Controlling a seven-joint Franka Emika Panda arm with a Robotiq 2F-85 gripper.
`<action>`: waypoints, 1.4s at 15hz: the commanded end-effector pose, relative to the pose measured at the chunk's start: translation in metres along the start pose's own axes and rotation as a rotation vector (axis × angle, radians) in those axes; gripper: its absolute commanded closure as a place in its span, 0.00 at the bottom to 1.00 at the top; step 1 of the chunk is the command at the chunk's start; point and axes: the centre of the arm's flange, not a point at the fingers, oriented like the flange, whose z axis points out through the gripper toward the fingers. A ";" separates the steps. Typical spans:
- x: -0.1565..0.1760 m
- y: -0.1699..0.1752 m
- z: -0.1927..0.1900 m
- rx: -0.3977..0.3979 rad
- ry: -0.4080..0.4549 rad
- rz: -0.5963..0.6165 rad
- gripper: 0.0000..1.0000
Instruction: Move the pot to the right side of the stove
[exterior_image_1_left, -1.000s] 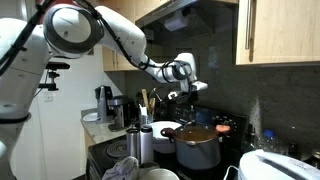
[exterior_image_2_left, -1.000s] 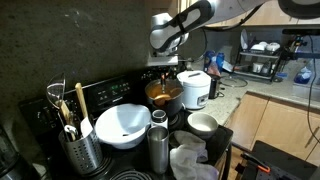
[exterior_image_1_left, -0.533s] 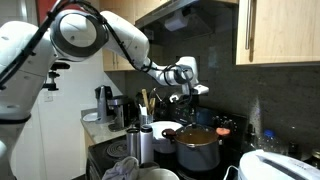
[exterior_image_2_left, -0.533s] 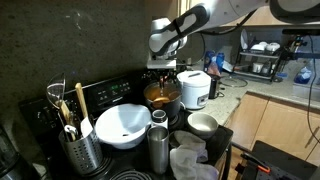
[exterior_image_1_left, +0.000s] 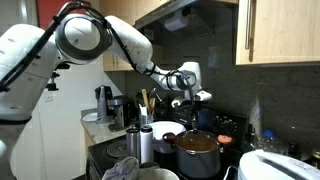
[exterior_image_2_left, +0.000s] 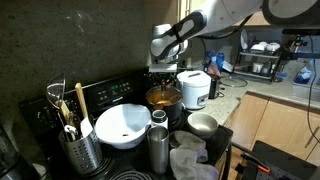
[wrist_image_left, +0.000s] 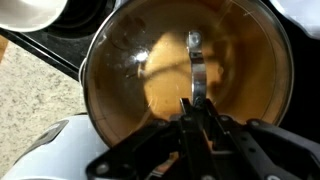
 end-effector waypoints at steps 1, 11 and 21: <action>0.002 0.001 -0.017 0.048 0.016 0.048 0.94; 0.000 0.001 -0.007 0.063 0.004 0.059 0.94; 0.002 0.000 -0.053 0.080 0.041 0.043 0.01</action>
